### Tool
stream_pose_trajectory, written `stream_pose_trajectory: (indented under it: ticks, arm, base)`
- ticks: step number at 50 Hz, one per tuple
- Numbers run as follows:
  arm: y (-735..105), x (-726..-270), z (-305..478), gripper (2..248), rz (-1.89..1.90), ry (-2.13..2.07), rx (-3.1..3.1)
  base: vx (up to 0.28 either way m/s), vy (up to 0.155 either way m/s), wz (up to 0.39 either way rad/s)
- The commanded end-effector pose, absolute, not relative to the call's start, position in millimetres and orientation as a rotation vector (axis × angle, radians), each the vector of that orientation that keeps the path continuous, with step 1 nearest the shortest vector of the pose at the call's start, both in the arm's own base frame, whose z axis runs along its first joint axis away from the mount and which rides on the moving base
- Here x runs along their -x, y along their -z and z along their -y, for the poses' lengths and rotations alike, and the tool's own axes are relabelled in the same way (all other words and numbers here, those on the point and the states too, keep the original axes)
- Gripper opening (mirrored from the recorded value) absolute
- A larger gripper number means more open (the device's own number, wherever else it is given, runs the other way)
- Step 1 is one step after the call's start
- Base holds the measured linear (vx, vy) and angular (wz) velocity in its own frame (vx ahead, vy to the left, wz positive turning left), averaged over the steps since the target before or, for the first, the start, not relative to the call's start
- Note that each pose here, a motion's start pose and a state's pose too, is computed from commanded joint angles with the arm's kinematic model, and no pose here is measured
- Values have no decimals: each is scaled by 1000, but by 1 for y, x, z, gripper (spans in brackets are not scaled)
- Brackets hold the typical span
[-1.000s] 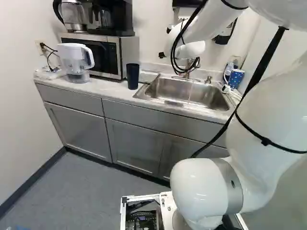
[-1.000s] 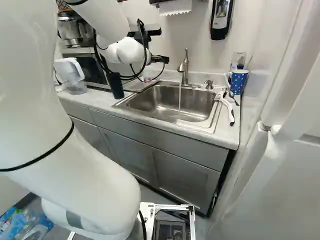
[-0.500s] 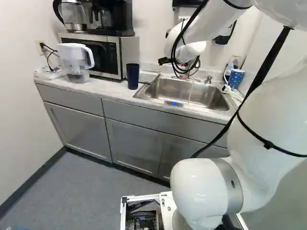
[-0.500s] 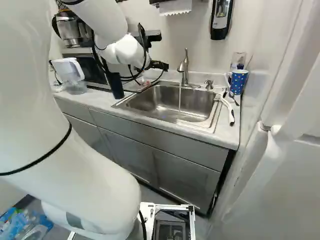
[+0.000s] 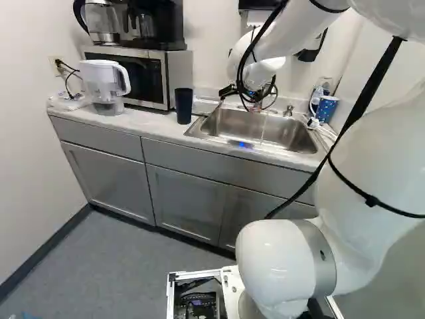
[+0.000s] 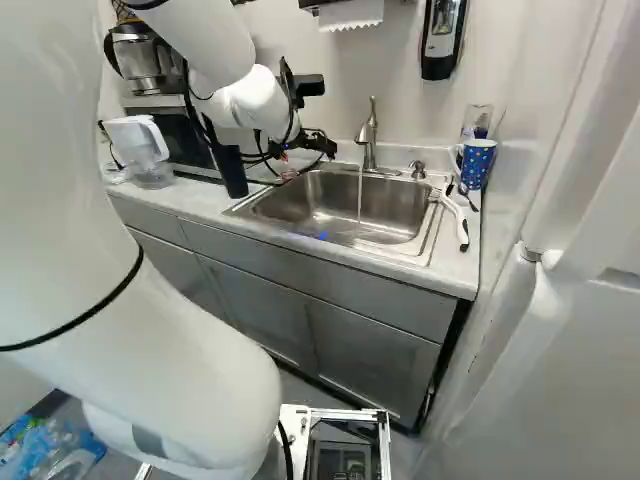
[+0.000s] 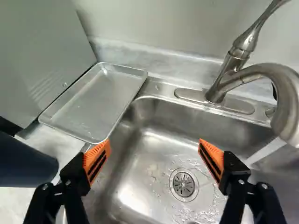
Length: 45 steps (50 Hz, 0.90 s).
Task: Rinse the cup and place it in the tray
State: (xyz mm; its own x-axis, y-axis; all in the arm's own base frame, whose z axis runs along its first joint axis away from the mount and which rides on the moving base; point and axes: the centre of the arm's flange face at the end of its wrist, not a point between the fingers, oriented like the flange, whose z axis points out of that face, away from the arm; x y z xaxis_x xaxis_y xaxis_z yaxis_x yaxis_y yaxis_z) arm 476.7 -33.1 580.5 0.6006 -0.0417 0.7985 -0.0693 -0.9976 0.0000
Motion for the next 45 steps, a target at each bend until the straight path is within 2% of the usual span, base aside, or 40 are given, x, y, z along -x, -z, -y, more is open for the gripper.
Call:
stream_pose_trajectory:
  ticks: [25,45]
  arm:
    - [-568,-462,40,247,124,-1120,-2899]
    - [-568,-459,51,247,162,-1117,-2888]
  base:
    - [0,0,0]
    - [0,0,0]
